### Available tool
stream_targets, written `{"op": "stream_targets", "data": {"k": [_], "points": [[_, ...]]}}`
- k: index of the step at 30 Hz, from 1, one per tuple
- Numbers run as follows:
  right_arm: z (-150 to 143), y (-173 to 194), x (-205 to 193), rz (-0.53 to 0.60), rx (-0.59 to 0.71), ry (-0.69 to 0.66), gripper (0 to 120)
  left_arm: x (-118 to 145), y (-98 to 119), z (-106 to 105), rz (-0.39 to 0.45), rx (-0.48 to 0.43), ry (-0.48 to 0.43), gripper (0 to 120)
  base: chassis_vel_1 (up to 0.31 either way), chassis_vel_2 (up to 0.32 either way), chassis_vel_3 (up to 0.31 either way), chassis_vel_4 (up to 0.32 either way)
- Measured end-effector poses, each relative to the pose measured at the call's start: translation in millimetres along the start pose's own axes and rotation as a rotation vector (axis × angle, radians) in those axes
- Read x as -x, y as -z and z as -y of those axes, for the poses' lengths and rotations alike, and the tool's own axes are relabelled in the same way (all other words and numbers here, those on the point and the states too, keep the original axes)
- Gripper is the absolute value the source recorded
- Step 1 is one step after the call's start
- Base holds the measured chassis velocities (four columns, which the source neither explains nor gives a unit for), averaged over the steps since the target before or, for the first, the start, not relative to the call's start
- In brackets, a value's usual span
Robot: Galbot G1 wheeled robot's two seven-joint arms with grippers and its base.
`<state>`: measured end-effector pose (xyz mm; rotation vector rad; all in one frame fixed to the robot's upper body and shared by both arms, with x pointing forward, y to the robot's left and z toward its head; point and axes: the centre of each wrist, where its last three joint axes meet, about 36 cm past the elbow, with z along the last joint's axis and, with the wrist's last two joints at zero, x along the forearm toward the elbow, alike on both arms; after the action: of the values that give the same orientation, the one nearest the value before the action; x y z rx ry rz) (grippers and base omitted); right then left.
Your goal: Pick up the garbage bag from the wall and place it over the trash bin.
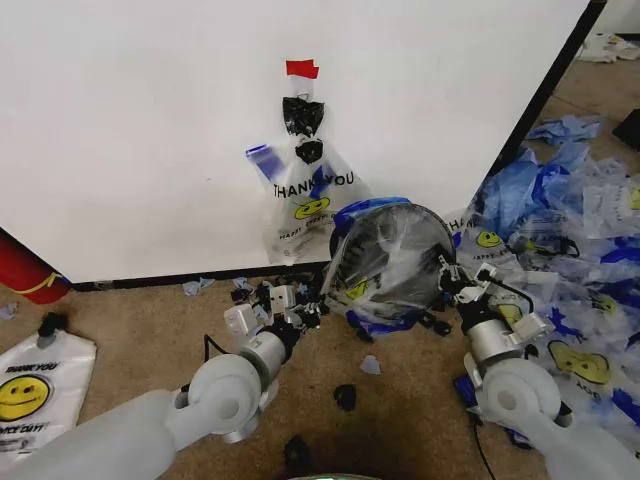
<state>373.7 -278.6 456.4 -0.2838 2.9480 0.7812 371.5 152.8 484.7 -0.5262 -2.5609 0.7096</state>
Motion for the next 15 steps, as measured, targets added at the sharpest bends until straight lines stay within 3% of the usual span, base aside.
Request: {"op": "stream_targets", "data": {"k": [12, 15], "points": [[-16, 5, -5, -0.015, 0.037, 0.001, 0, 13, -9, -11, 0.054, 0.022, 0.028, 0, 0.0, 0.0, 0.0, 0.0], [-17, 5, -5, -0.02, 0.044, -0.009, 0, 13, -8, -10, 0.06, 0.019, 0.02, 6, 0.0, 0.0, 0.0, 0.0]]}}
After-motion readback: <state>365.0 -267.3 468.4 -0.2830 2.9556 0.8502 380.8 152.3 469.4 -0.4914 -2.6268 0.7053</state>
